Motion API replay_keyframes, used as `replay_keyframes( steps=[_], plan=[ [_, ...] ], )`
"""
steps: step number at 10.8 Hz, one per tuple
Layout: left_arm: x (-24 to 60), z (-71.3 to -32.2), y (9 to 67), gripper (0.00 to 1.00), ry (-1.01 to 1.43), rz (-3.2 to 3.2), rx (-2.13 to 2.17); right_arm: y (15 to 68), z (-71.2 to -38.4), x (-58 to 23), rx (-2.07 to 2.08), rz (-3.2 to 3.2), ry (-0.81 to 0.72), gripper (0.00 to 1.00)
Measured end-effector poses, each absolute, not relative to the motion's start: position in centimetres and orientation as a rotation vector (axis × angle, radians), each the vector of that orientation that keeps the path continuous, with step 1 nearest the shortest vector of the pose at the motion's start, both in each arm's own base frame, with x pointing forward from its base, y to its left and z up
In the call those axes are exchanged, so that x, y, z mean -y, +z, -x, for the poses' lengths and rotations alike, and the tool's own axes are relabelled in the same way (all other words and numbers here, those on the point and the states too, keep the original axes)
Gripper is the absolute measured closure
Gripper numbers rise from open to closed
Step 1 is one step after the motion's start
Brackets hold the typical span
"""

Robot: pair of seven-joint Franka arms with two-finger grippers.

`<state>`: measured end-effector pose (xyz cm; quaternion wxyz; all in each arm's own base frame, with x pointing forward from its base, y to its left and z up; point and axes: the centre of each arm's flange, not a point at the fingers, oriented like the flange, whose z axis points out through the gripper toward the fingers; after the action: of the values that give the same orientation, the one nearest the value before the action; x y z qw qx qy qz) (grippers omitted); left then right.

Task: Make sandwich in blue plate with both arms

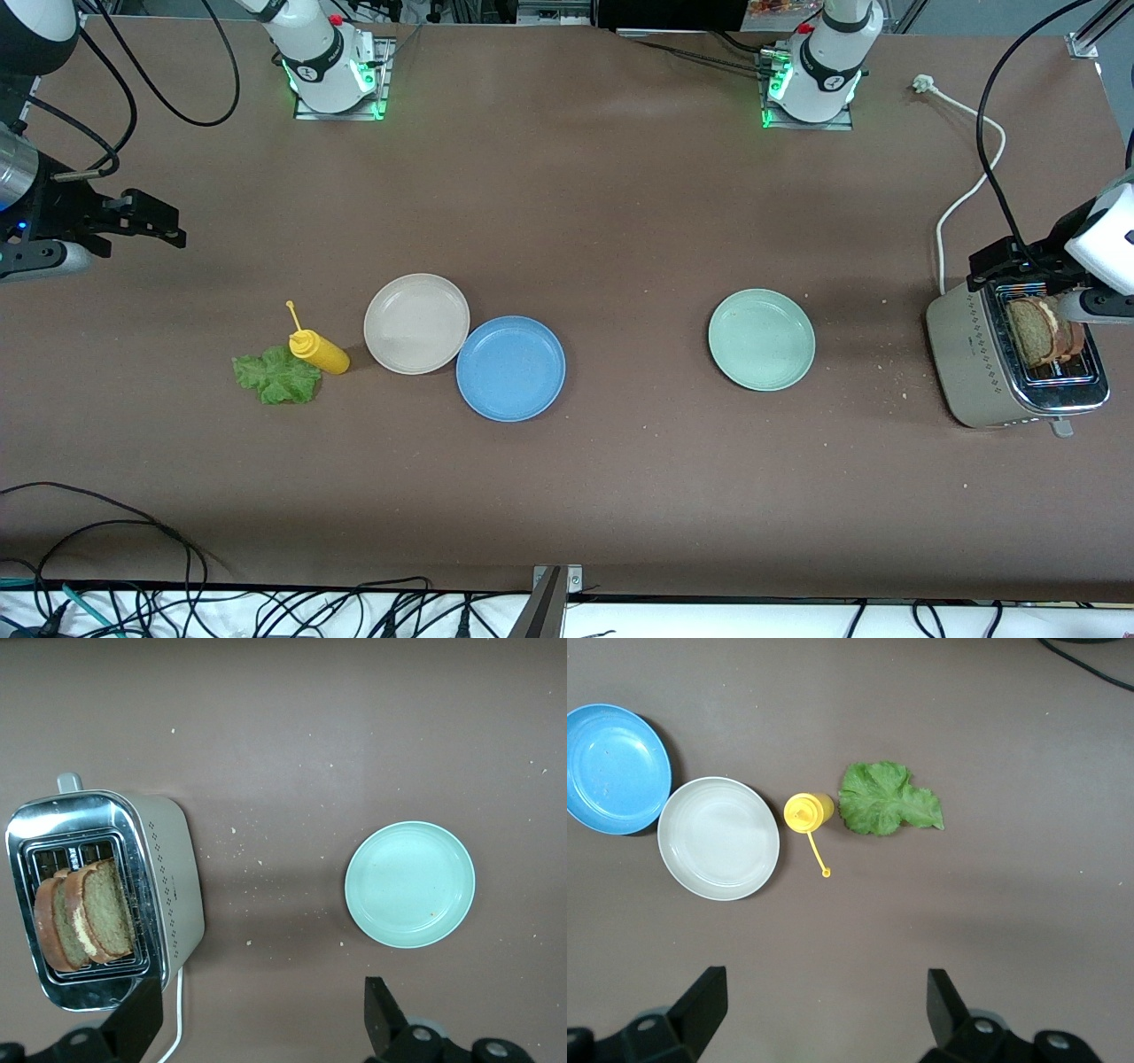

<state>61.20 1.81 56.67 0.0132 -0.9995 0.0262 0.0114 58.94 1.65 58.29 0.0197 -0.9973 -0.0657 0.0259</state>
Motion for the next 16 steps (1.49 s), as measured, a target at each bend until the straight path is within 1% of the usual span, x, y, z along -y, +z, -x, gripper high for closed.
replay_keyframes(
  steps=[5,10,12,16],
  plan=[
    [-5.1,-61.1,56.3,0.0,0.048,3.112,-0.13,58.3,-58.9,-1.7,0.204,3.094,0.08,0.0],
    [-9.6,-61.7,54.4,0.0,0.054,3.105,-0.137,58.3,-58.9,-1.7,0.204,3.095,0.078,0.0],
    [-8.7,-61.9,54.3,0.0,0.057,3.108,-0.156,58.3,-58.9,-1.6,0.204,3.095,0.078,0.0],
    [-1.7,-62.2,54.3,0.0,0.07,3.127,-0.081,58.3,-59.0,-1.6,0.202,3.095,0.078,0.0]
  ],
)
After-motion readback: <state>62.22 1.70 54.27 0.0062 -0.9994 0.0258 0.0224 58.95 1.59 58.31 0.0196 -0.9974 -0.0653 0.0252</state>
